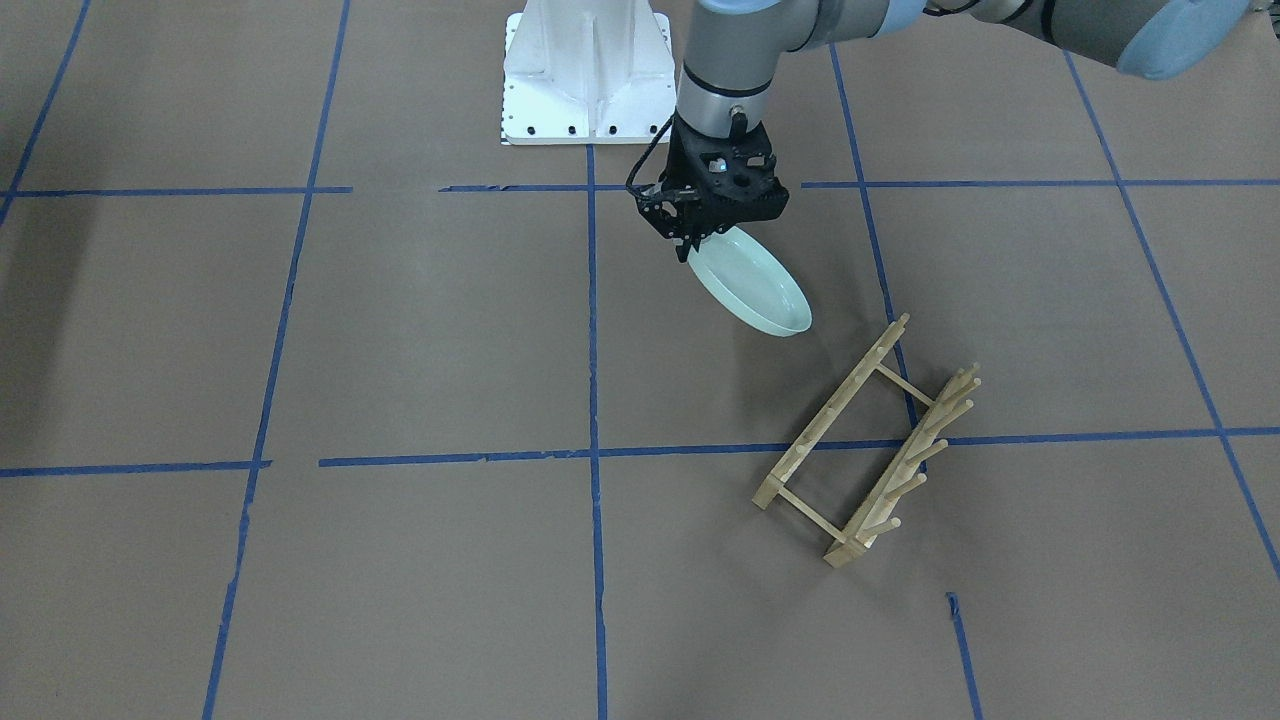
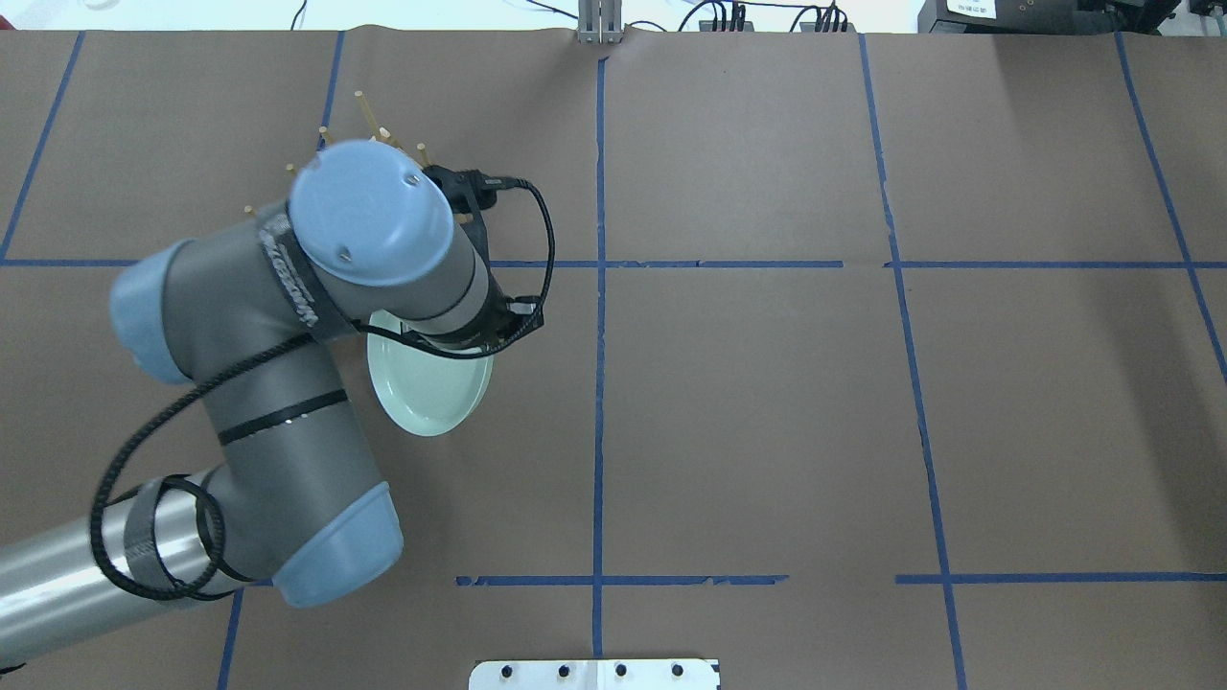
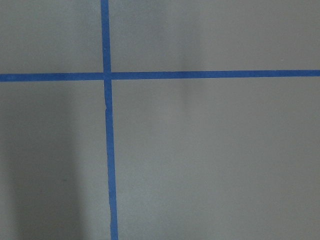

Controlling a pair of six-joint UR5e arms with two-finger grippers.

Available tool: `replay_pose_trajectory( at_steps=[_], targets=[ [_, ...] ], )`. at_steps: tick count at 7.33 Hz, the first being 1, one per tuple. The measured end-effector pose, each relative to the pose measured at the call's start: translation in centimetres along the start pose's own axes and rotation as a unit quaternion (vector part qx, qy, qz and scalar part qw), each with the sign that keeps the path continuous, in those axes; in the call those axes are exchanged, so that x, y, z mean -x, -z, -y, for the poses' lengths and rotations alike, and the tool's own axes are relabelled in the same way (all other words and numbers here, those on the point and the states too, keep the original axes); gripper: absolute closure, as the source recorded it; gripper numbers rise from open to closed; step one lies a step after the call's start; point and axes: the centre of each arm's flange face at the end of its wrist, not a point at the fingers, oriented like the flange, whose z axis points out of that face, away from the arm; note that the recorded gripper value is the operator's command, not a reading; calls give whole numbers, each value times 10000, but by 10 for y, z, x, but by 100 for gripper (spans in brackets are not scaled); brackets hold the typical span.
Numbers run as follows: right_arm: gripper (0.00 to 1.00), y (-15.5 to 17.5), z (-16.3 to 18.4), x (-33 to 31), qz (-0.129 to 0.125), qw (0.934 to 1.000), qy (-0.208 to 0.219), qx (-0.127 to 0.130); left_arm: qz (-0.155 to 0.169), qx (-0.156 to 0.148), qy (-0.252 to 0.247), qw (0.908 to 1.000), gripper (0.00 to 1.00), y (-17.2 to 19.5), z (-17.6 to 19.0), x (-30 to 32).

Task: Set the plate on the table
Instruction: 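Swing the plate down and lay it flat beside the rack, nearer the robot, then open the left gripper to release the plate on the table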

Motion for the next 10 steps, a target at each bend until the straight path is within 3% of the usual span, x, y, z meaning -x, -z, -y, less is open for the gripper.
replay_pose_trajectory(
  at_steps=[2,4,5,8,10],
  targets=[
    [0,0,0,0,0,10000,1,1,864,92,-1067,9905,100,-39,-18,5],
    [0,0,0,0,0,10000,3,2,1298,139,-1586,9787,100,-61,-24,11],
    [0,0,0,0,0,10000,5,2,1453,121,-1698,9746,2,-73,-30,13],
    [0,0,0,0,0,10000,2,2,1572,89,-1717,9725,0,-85,-43,17],
    [0,0,0,0,0,10000,4,2,1179,-133,-1621,9796,0,-45,-33,13]
  ],
)
